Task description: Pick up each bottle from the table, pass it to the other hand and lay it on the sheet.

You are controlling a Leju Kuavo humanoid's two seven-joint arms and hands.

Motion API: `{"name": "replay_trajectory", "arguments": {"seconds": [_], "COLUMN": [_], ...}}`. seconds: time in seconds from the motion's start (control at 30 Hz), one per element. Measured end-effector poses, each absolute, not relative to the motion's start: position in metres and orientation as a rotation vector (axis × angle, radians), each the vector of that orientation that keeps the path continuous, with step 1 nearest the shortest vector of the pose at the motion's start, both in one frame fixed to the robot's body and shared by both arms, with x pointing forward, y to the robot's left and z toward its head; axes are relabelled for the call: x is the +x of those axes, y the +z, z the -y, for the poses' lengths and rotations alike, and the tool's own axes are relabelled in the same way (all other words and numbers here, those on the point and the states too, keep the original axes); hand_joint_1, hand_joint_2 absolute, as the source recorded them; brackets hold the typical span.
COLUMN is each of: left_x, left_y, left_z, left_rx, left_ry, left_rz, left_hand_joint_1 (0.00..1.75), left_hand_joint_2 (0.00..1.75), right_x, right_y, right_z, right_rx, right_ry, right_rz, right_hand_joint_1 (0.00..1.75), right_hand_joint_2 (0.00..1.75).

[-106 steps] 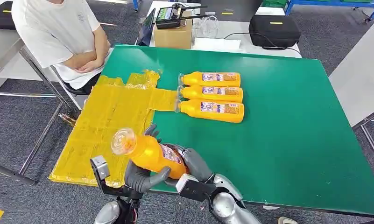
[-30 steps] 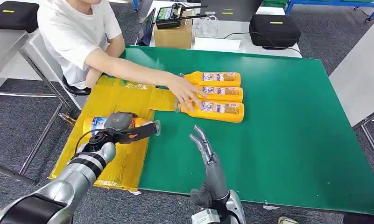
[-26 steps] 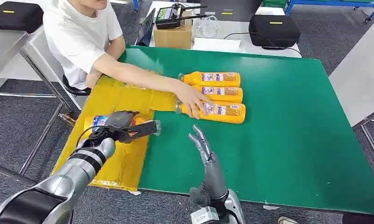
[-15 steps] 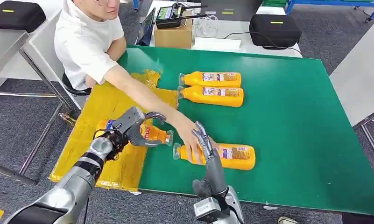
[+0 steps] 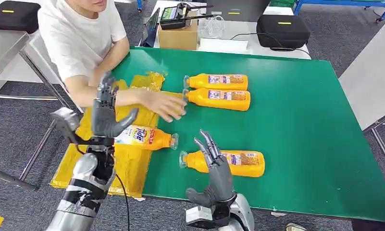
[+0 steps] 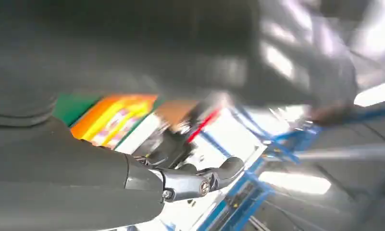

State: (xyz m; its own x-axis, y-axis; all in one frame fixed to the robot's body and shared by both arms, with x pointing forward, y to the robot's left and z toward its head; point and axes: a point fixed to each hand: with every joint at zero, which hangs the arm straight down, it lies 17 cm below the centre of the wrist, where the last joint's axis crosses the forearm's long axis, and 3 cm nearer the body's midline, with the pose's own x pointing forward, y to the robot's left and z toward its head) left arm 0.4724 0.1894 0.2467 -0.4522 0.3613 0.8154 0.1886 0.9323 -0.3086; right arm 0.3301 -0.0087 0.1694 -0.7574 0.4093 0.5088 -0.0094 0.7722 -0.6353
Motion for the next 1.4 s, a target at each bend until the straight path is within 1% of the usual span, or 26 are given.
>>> {"name": "replay_trajectory", "arguments": {"seconds": [0.13,0.27,0.37,0.53,0.67,1.0,1.2,1.4], "left_x": [0.435,0.406,0.383,0.355,0.345,0.338,0.333,0.329], "left_y": [0.271,0.278,0.283,0.292,0.296,0.301,0.296,0.293], "left_z": [-0.214,-0.239,-0.254,-0.263,-0.267,-0.267,-0.269,-0.268], "left_rx": [-0.483,-0.436,-0.354,-0.277,-0.260,-0.207,-0.164,-0.142], "left_ry": [0.410,0.537,0.569,0.562,0.559,0.537,0.535,0.520], "left_rz": [2.113,2.147,2.200,2.261,2.278,2.307,2.288,2.273], "left_hand_joint_1": [0.00,0.00,0.00,0.00,0.00,0.00,0.00,0.00], "left_hand_joint_2": [1.75,1.75,1.75,1.75,1.75,1.75,1.75,1.75], "right_x": [0.362,0.385,0.396,0.403,0.406,0.405,0.415,0.417], "right_y": [0.124,0.093,0.075,0.054,0.047,0.022,0.009,0.003], "right_z": [0.039,0.077,0.104,0.134,0.146,0.152,0.171,0.182], "right_rx": [-0.560,-0.701,-0.767,-0.807,-0.822,-0.759,-0.882,-0.901], "right_ry": [1.021,1.089,1.117,1.134,1.129,1.174,1.217,1.268], "right_rz": [2.118,1.963,1.872,1.762,1.726,1.628,1.458,1.374], "right_hand_joint_1": [0.00,0.00,0.00,0.00,0.00,0.00,0.00,0.00], "right_hand_joint_2": [1.75,1.75,1.75,1.75,1.75,1.75,1.75,1.75]}}
